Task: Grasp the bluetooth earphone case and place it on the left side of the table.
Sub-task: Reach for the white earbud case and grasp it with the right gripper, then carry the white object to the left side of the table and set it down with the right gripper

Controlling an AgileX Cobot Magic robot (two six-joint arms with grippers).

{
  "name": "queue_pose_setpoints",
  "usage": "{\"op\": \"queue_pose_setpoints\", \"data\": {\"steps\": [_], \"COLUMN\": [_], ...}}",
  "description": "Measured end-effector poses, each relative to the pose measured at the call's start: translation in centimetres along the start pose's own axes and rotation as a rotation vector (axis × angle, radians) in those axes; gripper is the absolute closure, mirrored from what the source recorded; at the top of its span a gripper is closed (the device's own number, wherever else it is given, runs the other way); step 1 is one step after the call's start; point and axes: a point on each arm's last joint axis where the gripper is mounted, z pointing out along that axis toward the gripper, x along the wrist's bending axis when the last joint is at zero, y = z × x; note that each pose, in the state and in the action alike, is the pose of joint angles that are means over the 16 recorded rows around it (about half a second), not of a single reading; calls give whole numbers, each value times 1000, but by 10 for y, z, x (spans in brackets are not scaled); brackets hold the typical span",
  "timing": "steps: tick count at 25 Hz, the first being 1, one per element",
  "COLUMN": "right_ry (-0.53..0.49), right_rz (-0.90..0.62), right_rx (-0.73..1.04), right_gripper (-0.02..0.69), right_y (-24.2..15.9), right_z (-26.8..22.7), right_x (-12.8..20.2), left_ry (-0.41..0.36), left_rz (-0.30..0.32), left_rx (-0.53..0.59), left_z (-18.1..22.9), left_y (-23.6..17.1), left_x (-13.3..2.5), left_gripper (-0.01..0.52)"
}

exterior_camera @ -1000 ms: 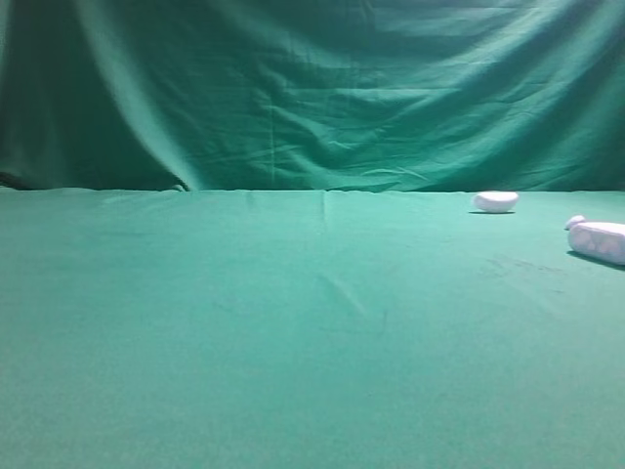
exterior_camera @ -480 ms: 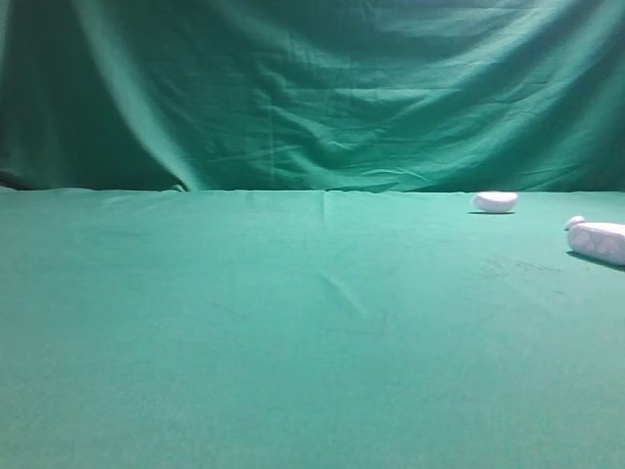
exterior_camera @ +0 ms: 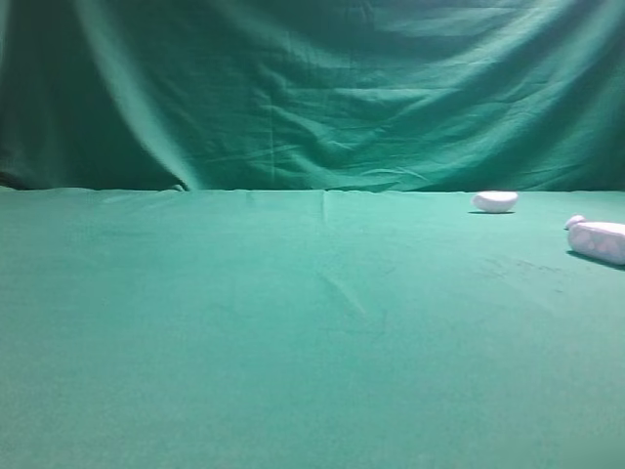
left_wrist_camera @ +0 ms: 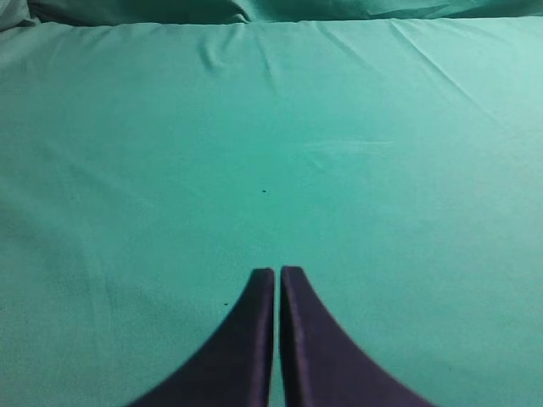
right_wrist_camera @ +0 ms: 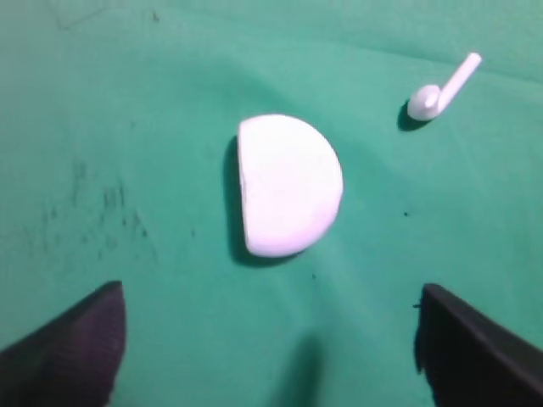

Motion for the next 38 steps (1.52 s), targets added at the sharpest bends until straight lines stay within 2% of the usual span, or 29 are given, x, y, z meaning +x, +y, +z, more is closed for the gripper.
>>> {"op": "queue_pose_setpoints", "data": {"steps": [3, 7, 11, 22, 28, 33, 38], "right_ry": [1, 1, 1, 1, 28, 82, 168], "right_rz": [7, 14, 18, 29, 49, 2, -105], "right_rx": [29, 61, 82, 92, 32, -78, -207], "right_gripper": [65, 49, 96, 282, 319, 318, 318], "right_y": [12, 23, 29, 39, 68, 110, 153], "right_z": [18, 39, 53, 63, 42, 10, -20], "right_x": [0, 0, 0, 0, 6, 35, 93], "left_ry": [0, 0, 0, 0, 0, 0, 0], "left_rz": [0, 0, 0, 0, 0, 0, 0], "left_rx": [0, 0, 0, 0, 0, 0, 0], "left_z": [0, 0, 0, 0, 0, 0, 0], "left_y": [0, 0, 0, 0, 0, 0, 0], "left_x": [0, 0, 0, 0, 0, 0, 0], "left_gripper": [514, 514, 514, 514, 514, 514, 514]}}
